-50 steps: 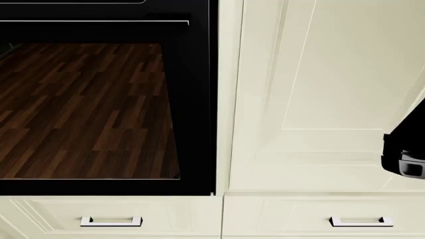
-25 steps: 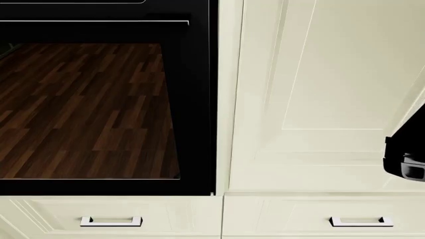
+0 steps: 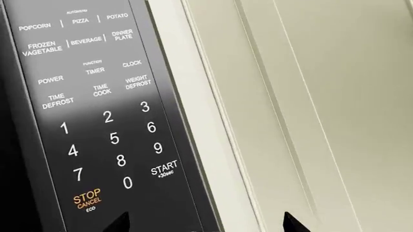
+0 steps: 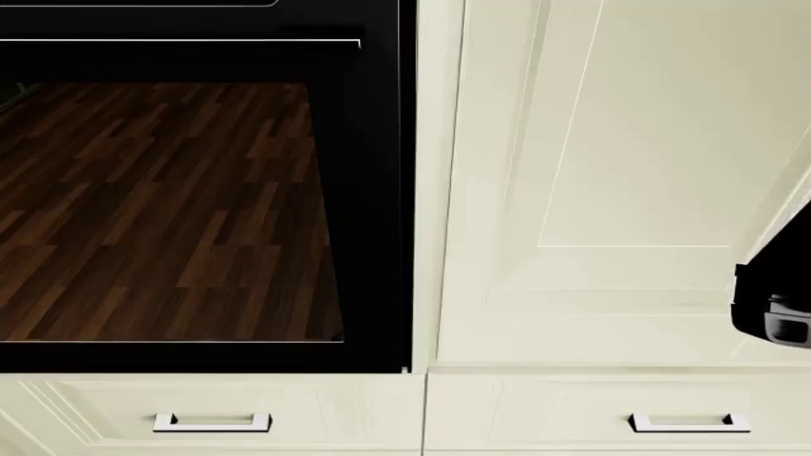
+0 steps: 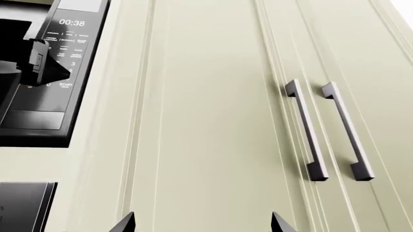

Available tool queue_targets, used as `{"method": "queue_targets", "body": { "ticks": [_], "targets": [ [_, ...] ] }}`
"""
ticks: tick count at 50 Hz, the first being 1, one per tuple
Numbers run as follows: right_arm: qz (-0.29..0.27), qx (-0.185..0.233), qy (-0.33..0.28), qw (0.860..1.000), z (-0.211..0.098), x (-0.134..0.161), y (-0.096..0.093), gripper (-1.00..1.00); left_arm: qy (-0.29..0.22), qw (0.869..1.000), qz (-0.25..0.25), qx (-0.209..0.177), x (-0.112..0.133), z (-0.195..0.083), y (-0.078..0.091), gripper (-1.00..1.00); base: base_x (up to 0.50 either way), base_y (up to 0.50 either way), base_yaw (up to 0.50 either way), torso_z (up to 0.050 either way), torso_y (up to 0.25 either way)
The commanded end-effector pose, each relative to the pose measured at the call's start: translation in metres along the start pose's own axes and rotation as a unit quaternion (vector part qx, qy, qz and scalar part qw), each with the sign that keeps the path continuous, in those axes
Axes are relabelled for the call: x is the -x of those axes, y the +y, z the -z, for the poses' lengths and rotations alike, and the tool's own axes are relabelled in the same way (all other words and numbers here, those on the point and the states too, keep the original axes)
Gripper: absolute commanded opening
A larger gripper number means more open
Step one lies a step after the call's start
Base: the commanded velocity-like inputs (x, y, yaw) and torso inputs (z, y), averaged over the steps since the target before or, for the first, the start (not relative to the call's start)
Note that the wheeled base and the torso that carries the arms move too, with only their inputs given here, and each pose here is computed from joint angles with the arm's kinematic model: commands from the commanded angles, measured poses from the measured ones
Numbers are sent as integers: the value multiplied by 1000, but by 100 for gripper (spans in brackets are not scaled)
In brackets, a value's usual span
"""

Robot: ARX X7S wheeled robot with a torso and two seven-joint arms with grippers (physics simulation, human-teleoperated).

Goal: Open the microwave door

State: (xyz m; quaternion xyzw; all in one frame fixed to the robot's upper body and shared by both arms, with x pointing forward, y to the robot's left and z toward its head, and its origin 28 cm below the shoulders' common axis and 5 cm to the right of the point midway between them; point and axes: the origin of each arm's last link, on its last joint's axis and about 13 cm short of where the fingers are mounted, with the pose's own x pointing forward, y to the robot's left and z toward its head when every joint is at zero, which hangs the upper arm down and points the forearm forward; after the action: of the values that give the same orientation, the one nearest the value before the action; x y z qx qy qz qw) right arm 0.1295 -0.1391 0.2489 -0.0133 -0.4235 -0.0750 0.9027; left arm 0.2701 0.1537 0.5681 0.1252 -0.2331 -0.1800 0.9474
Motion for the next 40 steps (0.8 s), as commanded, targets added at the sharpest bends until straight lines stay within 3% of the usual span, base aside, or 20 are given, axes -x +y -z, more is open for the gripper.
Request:
{"method": "queue_targets", "body": {
  "ticks": [1,21,40],
  "targets": [
    [1,2,1,1000,1,1,-1,100,4,1000,-18,-25,-12,0,10,100,0,0,0,0,0],
    [1,3,0,1000,1,0,-1,100,-5,998,-51,-43,-15,-5,27,100,0,0,0,0,0],
    [-2,5,-3,1000,-2,-3,1,100,-8,995,-86,-45,-3,-11,50,100,0,0,0,0,0]
  ]
}}
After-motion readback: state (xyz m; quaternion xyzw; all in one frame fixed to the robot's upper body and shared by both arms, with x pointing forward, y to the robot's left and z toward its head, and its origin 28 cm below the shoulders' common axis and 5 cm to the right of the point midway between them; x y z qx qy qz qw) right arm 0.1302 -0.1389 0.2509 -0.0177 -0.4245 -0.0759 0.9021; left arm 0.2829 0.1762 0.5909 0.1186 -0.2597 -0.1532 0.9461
